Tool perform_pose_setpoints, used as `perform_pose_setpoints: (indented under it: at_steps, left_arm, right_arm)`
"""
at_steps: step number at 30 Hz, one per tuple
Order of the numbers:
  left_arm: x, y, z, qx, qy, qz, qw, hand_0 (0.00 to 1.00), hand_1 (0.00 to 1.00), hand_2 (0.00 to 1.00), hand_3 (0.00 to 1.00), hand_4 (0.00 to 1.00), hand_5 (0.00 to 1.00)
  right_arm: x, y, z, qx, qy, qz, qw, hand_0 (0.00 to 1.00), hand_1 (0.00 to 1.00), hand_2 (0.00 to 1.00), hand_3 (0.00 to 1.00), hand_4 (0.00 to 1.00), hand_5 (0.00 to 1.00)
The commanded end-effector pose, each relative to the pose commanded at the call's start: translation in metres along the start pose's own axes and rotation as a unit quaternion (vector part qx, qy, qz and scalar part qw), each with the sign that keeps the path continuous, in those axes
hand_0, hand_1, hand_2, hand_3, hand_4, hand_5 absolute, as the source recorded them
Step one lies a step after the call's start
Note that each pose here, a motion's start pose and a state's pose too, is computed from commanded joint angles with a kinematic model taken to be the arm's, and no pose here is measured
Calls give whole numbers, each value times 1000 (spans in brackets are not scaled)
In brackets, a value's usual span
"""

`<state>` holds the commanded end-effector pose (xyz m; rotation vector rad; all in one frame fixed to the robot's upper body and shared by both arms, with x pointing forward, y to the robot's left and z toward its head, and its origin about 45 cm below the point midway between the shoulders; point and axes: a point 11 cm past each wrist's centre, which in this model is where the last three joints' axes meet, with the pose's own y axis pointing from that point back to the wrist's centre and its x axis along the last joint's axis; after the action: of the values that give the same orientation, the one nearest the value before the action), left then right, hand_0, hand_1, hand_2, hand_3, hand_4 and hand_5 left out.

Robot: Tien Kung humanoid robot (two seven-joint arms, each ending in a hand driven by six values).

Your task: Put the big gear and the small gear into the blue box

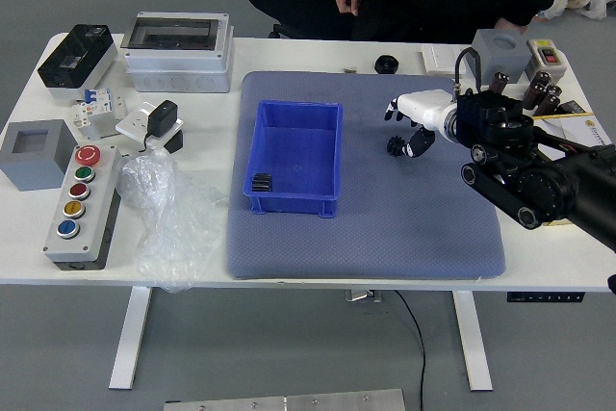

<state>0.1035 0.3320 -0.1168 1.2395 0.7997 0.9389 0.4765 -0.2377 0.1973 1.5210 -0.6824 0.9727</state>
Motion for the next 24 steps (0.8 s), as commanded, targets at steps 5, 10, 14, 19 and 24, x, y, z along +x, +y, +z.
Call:
perform_pose_setpoints:
  at_steps: [5,10,14,19,24]
  left_arm:
    - [-1,0,1,0,-1,-1,1000,861,842,846,865,755,687]
    - [-2,-1,1,-1,-2,-2,1000,861,842,846,865,755,686]
    - [-3,-1,2,-1,-3,-3,1000,861,842,846,865,755,686]
    - [-4,-1,3,-2,-5,-5,1000,861,842,846,865,755,687]
    - [-6,-1,4,-2,-8,-6,1000,861,842,845,865,755,686]
  right_arm:
    - [-2,-3,0,-1,-8,-1,1000,666,642,779,814,705,45]
    - [-7,-6,1,-3,-14,-5,1000,664,642,775,806,722,67]
    - [-9,-7,2,-5,-18,-6,1000,664,642,775,806,722,67]
    - [-12,-9,3,-7,-23,-6,1000,661,640,772,799,728,72]
    - [-15,-10,2,-8,-27,-6,1000,658,633,769,789,727,72]
